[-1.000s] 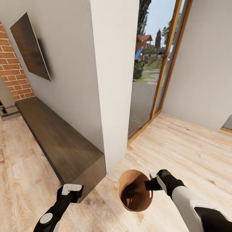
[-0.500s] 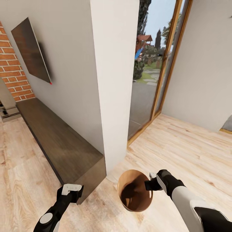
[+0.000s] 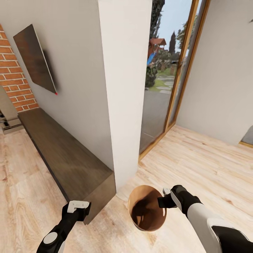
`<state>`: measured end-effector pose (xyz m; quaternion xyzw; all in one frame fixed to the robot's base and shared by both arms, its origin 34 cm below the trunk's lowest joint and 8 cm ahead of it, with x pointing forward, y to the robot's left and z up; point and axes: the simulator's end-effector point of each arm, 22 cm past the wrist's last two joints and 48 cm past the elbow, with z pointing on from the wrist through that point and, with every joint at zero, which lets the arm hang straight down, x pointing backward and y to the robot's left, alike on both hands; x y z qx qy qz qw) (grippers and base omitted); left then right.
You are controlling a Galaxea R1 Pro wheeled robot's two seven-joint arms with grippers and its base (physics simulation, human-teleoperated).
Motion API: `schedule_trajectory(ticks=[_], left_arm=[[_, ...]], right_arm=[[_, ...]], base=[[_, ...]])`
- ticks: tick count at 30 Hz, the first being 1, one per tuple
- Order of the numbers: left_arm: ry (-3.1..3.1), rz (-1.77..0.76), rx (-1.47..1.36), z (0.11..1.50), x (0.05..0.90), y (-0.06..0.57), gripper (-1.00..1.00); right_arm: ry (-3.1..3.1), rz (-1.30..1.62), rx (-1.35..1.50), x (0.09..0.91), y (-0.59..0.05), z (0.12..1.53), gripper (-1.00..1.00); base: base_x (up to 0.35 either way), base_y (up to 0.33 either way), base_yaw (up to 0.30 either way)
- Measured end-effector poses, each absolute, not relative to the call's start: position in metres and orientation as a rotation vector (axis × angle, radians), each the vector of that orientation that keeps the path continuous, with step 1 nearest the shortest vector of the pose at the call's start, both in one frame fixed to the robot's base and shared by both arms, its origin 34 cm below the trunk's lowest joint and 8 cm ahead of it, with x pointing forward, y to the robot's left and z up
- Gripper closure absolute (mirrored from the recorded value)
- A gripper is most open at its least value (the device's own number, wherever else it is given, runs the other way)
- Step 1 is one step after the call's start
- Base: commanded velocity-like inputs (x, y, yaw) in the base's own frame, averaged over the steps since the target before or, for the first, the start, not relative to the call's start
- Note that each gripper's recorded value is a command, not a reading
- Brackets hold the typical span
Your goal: Put the three can of soda from the living room inside the tash can in the kitchen.
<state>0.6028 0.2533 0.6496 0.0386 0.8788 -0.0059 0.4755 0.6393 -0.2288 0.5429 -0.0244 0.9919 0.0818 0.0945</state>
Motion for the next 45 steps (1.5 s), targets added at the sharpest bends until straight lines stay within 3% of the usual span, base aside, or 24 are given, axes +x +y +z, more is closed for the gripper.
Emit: schedule_trajectory(ticks=[45], left_arm=[[2.151,-0.012,0.095,0.725,0.606,0.254,-1.0]], right_arm=[[2.943,0.242,-0.07,0.642,-0.229,0.619,1.0]], base=[[0.0,0.0,0.0]])
